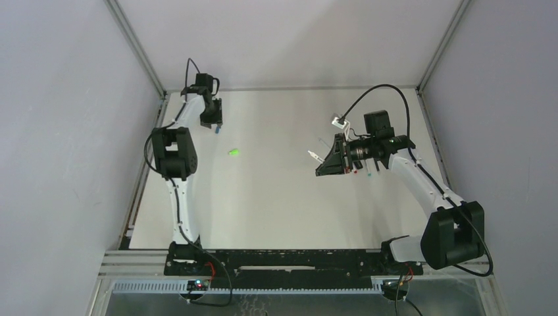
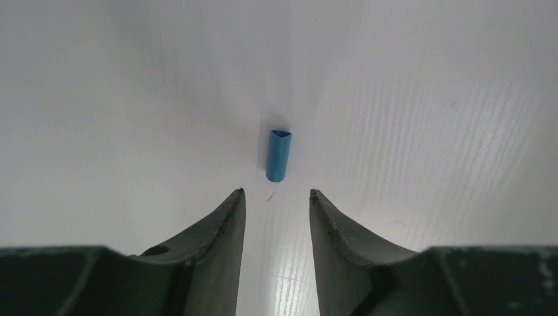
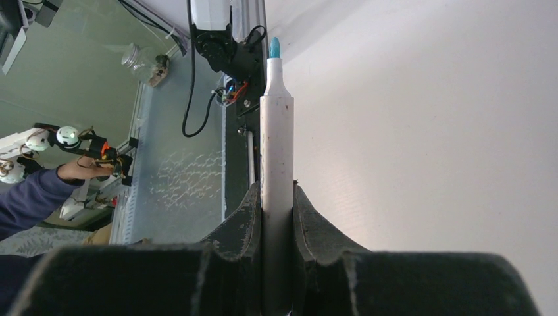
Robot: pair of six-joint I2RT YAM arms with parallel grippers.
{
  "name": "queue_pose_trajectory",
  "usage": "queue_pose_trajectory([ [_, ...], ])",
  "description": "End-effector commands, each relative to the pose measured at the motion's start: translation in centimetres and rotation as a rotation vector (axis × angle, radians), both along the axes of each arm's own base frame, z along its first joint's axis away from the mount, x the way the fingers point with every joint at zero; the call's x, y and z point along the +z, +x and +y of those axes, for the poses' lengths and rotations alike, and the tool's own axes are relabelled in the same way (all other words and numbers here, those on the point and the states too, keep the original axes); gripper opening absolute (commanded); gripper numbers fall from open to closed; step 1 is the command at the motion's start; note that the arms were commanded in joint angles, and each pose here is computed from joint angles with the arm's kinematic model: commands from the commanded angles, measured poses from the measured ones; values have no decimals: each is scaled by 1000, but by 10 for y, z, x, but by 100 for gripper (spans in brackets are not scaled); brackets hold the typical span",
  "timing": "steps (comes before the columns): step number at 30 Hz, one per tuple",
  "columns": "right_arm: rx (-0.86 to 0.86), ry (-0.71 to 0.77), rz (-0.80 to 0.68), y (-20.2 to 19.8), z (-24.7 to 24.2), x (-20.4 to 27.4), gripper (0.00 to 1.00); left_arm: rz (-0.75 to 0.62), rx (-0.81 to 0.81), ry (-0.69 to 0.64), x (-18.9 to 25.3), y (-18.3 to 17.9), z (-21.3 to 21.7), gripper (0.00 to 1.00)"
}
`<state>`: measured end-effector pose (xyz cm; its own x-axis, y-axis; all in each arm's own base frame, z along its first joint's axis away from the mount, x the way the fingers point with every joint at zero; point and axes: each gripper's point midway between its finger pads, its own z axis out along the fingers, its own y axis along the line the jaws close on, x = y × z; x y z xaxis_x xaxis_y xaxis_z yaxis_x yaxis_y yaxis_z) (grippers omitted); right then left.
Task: Insert the pens into the pen caps
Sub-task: Pick up the pen cap from the center of the board.
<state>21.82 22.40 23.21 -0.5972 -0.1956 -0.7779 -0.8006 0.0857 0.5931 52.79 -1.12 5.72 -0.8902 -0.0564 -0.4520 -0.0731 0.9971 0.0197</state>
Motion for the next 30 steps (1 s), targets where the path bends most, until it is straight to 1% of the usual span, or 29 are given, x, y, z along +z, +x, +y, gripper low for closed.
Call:
queue_pose_trajectory([
  [1, 15, 23, -50, 4, 1, 12, 0, -11, -27, 7, 12, 10, 5, 44],
  [6, 9, 28, -50, 5, -2, 14, 0, 21, -29, -9, -3, 12, 3, 40],
  [14, 5, 36, -46, 6, -3, 16, 0, 16, -7, -33, -10, 21, 2, 36],
  [22, 13, 44, -45, 5, -3, 18, 0, 62, 5, -32, -21, 15, 4, 32],
  [25, 14, 47, -48, 4, -3, 19, 0, 80, 4, -42, -25, 12, 3, 25],
  [29, 14, 49, -53, 4, -3, 21, 0, 104, -1, -52, -30, 7, 0, 22],
  [30, 14, 49, -54, 4, -3, 21, 0, 108, -2, -52, -31, 6, 0, 19],
])
